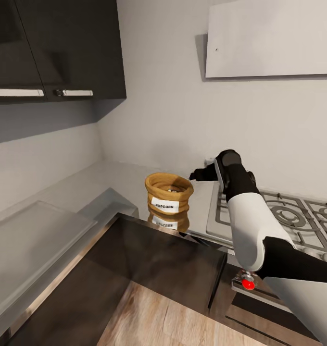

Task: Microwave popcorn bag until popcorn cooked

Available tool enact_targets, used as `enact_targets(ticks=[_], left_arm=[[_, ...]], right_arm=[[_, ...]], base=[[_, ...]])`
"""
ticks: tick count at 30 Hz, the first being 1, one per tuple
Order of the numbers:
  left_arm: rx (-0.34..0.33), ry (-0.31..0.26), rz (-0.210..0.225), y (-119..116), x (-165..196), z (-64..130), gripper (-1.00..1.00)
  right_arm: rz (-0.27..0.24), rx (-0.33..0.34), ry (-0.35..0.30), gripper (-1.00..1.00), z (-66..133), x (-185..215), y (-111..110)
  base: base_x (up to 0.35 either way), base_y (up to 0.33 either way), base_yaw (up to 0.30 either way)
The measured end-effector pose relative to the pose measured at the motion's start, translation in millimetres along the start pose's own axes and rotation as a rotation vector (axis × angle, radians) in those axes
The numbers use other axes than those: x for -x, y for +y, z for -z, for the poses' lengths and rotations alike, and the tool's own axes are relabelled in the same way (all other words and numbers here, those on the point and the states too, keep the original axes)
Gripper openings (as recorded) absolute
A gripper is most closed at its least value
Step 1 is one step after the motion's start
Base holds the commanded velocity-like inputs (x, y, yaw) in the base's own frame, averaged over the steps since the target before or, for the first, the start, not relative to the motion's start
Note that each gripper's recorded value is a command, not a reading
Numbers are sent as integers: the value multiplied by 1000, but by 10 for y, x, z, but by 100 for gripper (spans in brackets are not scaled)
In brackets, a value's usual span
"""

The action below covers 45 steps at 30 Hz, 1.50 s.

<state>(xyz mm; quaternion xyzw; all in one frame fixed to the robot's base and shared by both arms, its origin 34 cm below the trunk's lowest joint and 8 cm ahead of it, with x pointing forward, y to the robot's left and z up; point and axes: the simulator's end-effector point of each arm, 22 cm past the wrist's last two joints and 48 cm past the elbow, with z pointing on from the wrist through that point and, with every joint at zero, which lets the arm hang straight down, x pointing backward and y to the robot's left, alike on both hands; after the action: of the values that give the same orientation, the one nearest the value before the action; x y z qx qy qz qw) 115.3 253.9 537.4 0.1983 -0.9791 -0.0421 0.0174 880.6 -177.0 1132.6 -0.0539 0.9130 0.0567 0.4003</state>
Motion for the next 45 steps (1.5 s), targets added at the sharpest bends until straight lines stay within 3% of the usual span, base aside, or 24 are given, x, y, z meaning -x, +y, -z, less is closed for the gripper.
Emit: enact_targets(ticks=[21, 27, 45], left_arm=[[-2, -1, -11, -6, -1, 1, 100], [-1, -1, -7, -4, 1, 0, 100], [0, -1, 3, -2, 4, 0, 100]], right_arm=[[7, -12, 12, 100, -22, -40, -12], [22, 14, 128, 100, -264, -449, 106], [13, 57, 190, 100, -376, -685, 229]], base=[[118, 0, 0], [131, 0, 0], [4, 0, 0]])
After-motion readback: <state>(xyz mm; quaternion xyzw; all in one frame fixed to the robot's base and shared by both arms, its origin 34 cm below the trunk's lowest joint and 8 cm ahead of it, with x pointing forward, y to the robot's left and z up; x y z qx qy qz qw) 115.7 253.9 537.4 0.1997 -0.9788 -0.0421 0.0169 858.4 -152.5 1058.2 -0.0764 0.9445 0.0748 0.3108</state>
